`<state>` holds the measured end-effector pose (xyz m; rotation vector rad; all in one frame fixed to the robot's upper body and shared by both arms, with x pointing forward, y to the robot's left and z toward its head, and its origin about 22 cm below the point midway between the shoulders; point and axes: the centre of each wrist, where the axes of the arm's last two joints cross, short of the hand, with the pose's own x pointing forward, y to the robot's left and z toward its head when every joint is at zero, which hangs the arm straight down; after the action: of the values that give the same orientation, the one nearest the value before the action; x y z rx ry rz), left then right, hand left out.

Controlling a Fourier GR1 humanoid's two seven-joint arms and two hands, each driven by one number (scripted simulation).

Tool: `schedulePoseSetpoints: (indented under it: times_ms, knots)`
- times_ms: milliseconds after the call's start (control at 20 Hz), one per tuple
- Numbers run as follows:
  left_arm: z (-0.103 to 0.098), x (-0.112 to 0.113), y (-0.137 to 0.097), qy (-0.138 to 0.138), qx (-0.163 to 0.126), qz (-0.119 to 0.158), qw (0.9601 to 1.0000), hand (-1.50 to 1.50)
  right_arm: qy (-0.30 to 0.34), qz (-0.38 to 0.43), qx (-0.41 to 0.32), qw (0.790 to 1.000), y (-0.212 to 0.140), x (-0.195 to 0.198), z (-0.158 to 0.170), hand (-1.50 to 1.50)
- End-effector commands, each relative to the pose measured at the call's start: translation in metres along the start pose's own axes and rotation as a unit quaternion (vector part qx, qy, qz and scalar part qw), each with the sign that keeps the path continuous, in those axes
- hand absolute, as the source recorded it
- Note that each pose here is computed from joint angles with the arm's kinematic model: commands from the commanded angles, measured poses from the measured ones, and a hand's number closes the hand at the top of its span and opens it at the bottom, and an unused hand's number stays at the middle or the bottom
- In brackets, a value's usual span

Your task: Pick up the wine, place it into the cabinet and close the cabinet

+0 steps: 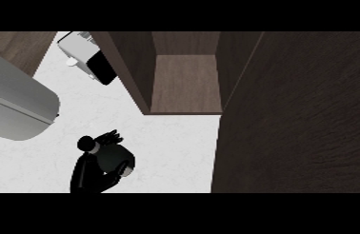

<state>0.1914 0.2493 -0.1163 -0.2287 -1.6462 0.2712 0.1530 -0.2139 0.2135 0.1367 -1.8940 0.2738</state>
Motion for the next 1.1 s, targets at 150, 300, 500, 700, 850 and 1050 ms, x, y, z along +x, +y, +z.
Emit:
schedulePoseSetpoints:
  times_ms: [150,300,500,700,850,1050]
  knots:
    - [0.005,-0.005,-0.007,0.0,-0.056,-0.03,0.998,1.5,-0.021,-0.027,0.016,0.999,0.002,0.019,0.023,-1.5]
    - [0.0,-0.01,-0.013,-0.014,-0.08,-0.068,0.9944,1.5,-0.024,-0.028,0.014,0.999,0.002,0.01,0.03,-1.5]
    - [-0.022,-0.006,-0.018,-0.051,-0.068,-0.115,0.9896,1.5,-0.023,-0.028,0.02,0.999,0.012,0.021,0.028,-1.5]
    - [-0.008,0.036,0.046,-0.046,-0.045,-0.101,0.9927,1.5,-0.029,-0.021,0.012,0.999,-0.003,0.01,0.025,-1.5]
    - [-0.034,0.04,0.047,-0.065,-0.031,-0.112,0.9911,1.5,-0.023,-0.029,0.013,0.999,0.004,0.009,0.023,-1.5]
    - [-0.029,0.056,0.04,-0.111,-0.027,-0.135,0.9843,1.5,-0.021,-0.029,0.024,0.999,0.002,0.004,0.011,-1.5]
